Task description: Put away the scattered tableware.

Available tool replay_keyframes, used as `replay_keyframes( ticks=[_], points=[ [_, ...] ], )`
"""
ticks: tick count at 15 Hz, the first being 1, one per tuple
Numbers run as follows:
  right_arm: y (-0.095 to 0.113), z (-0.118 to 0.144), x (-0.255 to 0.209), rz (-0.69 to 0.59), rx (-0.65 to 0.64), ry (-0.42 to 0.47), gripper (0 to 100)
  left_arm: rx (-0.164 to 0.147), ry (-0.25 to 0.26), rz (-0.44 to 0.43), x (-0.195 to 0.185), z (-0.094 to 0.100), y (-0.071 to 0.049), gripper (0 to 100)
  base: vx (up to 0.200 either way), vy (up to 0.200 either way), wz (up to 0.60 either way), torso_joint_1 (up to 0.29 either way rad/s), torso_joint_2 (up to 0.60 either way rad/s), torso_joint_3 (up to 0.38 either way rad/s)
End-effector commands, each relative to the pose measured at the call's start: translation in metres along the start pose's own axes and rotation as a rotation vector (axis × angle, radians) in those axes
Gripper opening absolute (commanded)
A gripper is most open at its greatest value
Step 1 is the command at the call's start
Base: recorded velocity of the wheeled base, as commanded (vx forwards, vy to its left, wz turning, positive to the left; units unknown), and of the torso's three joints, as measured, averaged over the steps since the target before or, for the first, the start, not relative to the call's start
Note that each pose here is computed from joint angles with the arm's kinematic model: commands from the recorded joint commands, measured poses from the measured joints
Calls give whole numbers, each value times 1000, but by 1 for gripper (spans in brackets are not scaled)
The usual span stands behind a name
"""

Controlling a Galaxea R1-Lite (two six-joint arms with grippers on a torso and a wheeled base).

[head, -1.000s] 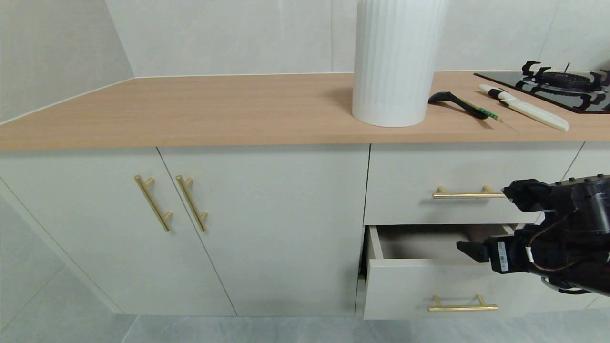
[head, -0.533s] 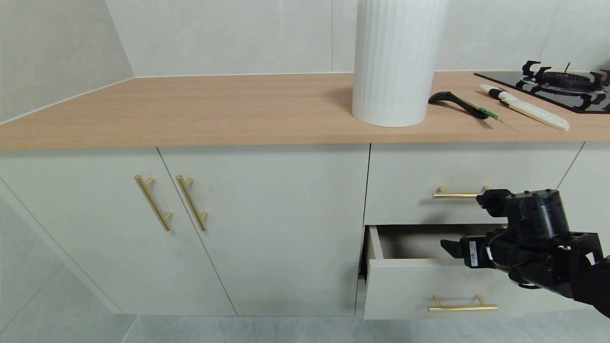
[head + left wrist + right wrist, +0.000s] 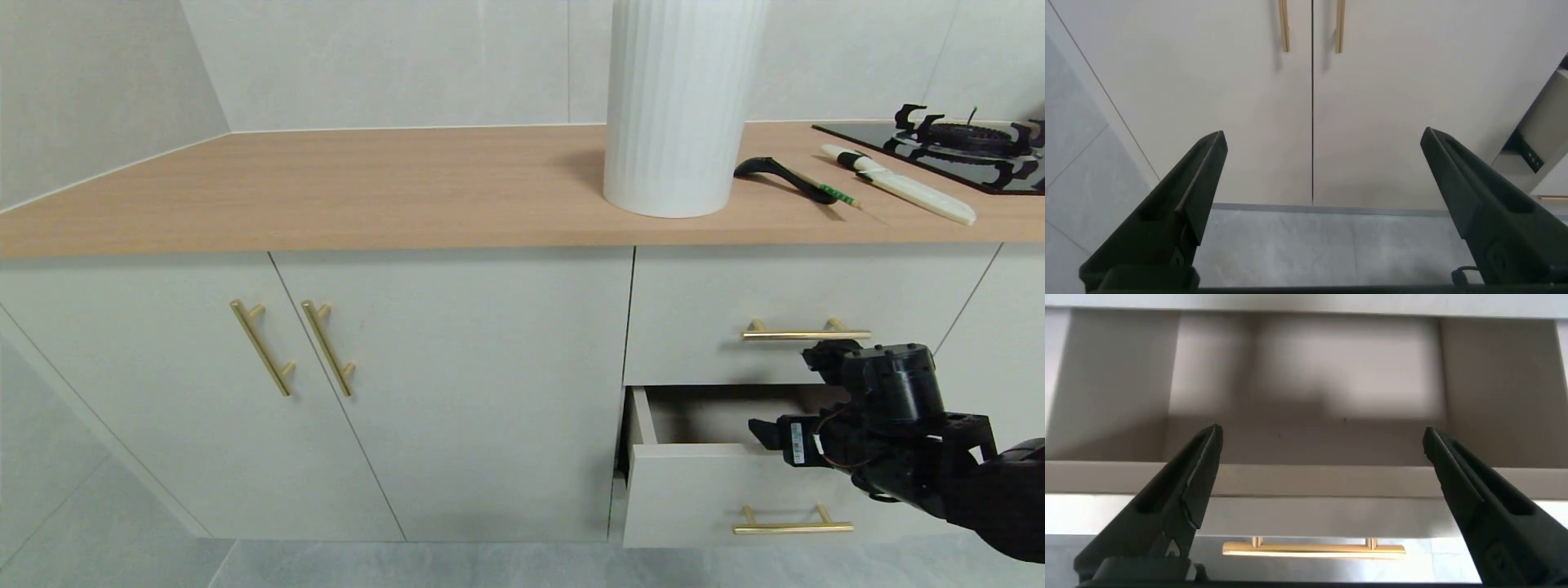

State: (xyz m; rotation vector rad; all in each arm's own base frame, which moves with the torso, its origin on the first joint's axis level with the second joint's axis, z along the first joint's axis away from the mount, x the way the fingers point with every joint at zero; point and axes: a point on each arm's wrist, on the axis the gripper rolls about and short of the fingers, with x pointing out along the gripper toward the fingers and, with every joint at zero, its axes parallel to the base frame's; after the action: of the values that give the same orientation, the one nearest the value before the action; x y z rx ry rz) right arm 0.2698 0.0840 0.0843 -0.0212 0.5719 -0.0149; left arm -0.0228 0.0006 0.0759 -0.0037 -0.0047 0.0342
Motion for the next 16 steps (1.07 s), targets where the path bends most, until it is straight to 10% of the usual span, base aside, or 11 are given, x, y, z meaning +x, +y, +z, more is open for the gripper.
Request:
replay_keyframes(
  ticks=[1, 16],
  points=[
    [0, -2, 0, -1, -6, 8, 100, -1, 0, 1, 0, 0, 0, 100, 0, 0, 0, 0, 0, 0],
    [-6, -12, -25, -31, -107, 289, 100, -1, 0, -1, 0, 0, 0, 100, 0, 0, 0, 0, 0, 0]
  ],
)
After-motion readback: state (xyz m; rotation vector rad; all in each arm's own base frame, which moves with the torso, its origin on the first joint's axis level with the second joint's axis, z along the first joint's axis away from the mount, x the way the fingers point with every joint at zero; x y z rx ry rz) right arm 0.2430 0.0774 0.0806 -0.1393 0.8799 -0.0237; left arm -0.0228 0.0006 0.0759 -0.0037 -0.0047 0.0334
